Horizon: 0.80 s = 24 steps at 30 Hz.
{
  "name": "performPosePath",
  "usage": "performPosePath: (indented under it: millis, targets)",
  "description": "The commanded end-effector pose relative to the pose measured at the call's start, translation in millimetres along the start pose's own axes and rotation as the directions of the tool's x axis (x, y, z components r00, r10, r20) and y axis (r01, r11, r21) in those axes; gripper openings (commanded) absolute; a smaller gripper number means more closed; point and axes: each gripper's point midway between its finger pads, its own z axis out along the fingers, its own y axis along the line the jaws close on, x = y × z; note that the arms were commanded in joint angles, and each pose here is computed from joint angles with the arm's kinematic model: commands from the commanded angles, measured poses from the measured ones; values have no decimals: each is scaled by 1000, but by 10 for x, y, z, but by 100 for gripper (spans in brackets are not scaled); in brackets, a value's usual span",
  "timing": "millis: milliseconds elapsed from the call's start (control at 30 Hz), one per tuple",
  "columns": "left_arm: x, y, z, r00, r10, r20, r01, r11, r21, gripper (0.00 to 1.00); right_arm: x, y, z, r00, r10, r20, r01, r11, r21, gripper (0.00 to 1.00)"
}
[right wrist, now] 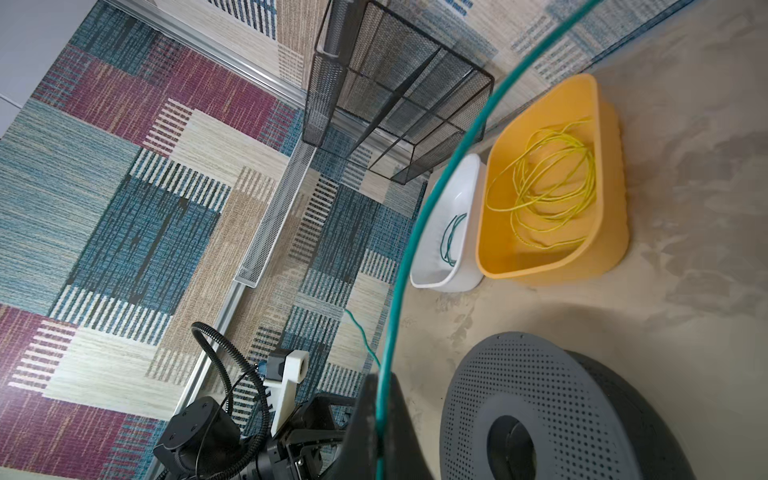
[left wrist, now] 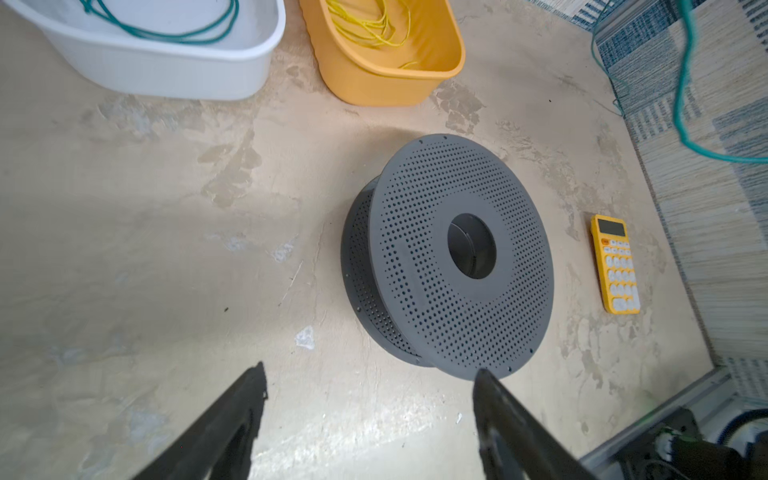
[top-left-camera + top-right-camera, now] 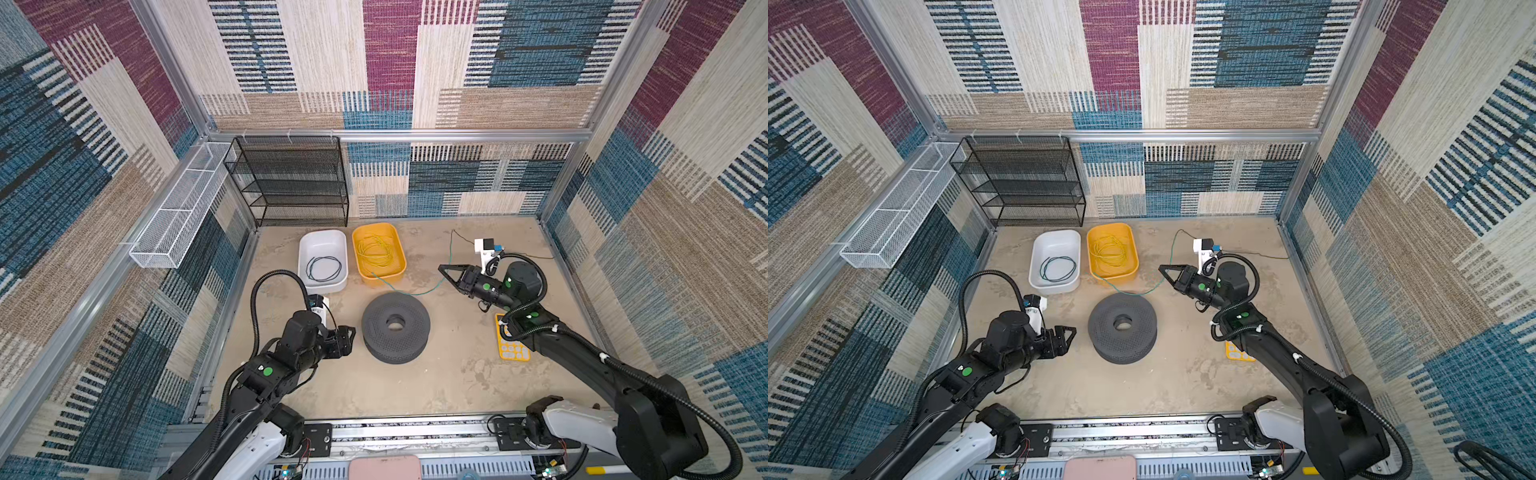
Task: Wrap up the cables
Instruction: 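Release the cable from the left gripper and reach to the spool flange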
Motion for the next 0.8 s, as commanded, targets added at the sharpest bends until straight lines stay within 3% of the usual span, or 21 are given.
performPosePath:
  millis: [0,167,433,567,767]
  targets:
    - [98,-361,130,992,-88,-88,106,966,237,81,-3,-185,-91,999,-52,10,51,996,71,0]
    - [256,-464,320,978,-106,-179,161,931,328,81,76,-358,-125,998,-59,-6,59,994,90,0]
    - [260,-390,543,978,-141,-156,186,926,329,80,243,-498,-105,999,-20,-44,23,997,71,0]
    - [233,-346,699,977,-160,-140,198,924,326,72,223,-477,-119,999,-29,-38,32,997,76,0]
    - [57,-401,813,981,-169,-94,192,913,359,50,211,-469,-143,998,-45,-36,48,995,89,0]
